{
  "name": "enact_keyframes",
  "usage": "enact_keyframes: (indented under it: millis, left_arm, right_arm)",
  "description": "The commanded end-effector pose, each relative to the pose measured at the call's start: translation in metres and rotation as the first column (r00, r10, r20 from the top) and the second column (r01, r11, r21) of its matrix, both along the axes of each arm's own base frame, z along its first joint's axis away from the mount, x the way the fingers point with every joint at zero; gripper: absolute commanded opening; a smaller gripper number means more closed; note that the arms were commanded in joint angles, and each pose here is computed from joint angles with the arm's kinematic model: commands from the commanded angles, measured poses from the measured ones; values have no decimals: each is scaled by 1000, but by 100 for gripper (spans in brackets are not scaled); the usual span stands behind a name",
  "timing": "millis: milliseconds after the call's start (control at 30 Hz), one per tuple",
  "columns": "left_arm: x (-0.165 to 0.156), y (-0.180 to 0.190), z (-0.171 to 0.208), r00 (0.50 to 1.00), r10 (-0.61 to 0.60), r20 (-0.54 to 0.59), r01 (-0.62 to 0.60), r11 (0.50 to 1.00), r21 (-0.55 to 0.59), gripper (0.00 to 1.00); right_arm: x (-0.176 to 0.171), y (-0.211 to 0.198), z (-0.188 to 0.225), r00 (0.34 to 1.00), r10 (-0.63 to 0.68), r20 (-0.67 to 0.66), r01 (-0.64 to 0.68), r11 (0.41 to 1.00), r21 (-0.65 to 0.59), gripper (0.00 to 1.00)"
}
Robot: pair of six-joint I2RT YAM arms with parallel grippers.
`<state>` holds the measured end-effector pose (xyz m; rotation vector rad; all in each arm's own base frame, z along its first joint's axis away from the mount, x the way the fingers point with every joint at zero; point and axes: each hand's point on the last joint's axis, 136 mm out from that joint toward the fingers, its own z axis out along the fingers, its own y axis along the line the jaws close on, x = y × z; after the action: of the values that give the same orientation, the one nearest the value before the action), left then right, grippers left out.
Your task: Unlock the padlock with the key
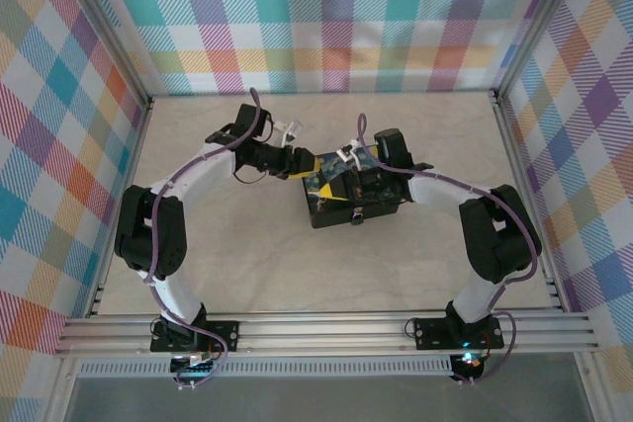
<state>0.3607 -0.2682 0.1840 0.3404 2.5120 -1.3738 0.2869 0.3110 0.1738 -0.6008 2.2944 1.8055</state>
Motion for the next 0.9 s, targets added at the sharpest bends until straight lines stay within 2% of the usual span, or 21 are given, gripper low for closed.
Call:
enact_keyframes:
  millis: [0, 67, 133, 267, 333, 467, 600, 700, 867]
  left_arm:
    - [17, 17, 1, 990, 141, 0, -141, 988, 69, 52]
    - [22, 29, -6, 975, 224, -7, -221, 965, 142, 53]
    - [25, 46, -11, 943, 332, -5, -323, 920, 224, 53]
    - [13, 70, -19, 858, 514, 6, -481, 799, 360, 54]
    - [0, 65, -17, 843, 536, 38, -508, 771, 385, 55]
    - [-23, 65, -16, 782, 618, 88, -588, 683, 433, 55]
    - [-43, 52, -16, 759, 639, 129, -627, 661, 412, 55]
    - [-52, 45, -18, 762, 628, 160, -629, 658, 414, 55]
    - [-63, 23, -25, 825, 548, 139, -547, 710, 443, 55]
  right_arm:
    - [5, -2, 9, 999, -40, 31, 40, 999, -4, 0]
    - [6, -4, 9, 998, -54, 34, 55, 998, -12, 0]
    - [9, -7, 11, 996, -79, 45, 80, 997, -20, 0]
    - [23, -22, 13, 982, -185, 34, 187, 980, -65, 0]
    - [31, -34, 11, 969, -248, 19, 249, 964, -96, 0]
    - [41, -61, 3, 932, -363, 19, 361, 918, -166, 0]
    - [36, -85, 1, 894, -445, 55, 448, 876, -180, 0]
    - [24, -94, 9, 874, -474, 109, 485, 861, -150, 0]
    - [9, -112, 16, 814, -540, 212, 569, 815, -111, 0]
